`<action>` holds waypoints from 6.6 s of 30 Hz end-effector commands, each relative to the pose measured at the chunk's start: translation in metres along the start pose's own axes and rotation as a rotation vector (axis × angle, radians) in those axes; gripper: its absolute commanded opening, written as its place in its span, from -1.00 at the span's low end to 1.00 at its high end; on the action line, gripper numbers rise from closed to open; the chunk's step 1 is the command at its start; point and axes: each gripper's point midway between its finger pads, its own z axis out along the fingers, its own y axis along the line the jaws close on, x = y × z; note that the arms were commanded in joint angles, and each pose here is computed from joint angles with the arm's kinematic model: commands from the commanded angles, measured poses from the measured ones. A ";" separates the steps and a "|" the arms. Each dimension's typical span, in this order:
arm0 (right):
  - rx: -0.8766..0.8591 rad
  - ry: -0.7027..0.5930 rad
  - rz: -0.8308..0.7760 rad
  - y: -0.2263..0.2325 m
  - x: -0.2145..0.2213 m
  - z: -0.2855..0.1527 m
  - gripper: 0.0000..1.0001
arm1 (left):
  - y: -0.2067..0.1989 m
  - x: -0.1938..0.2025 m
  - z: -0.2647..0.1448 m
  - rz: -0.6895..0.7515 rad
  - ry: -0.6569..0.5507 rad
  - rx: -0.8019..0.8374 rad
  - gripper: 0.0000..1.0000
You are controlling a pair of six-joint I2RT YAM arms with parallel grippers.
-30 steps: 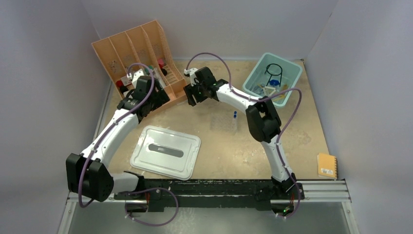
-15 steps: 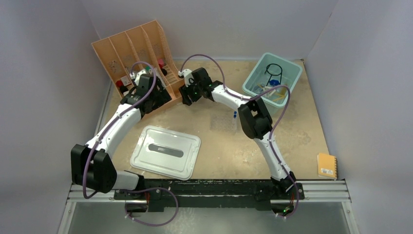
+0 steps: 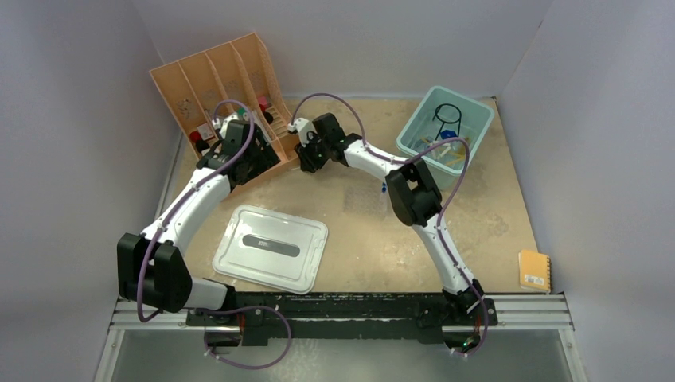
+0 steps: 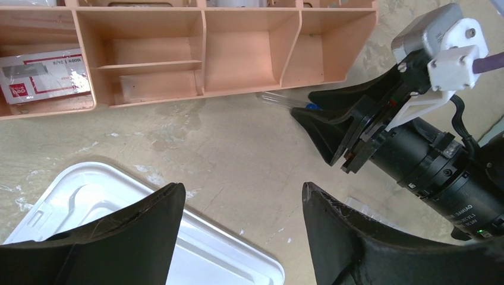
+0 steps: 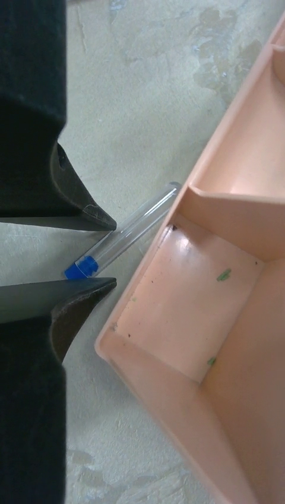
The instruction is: Organize the chemistry lab equipment
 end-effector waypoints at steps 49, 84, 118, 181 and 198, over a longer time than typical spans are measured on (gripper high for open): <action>-0.360 -0.124 -0.030 0.111 -0.018 -0.204 -0.95 | -0.105 0.050 -0.041 -0.244 0.381 0.743 0.49; -0.398 -0.653 0.847 0.061 -0.126 -0.302 0.44 | -0.163 -0.016 -0.110 -0.470 0.366 1.012 -1.00; -0.572 -0.645 1.073 0.070 -0.156 -0.320 -0.51 | -0.179 -0.043 -0.121 -0.652 0.360 1.132 -1.00; 0.837 0.169 0.807 0.033 0.107 -0.293 -0.81 | -0.045 0.023 -0.010 -0.026 0.195 0.305 0.33; 0.864 0.227 0.786 0.022 0.118 -0.276 -0.83 | -0.044 0.027 -0.007 -0.019 0.205 0.304 0.33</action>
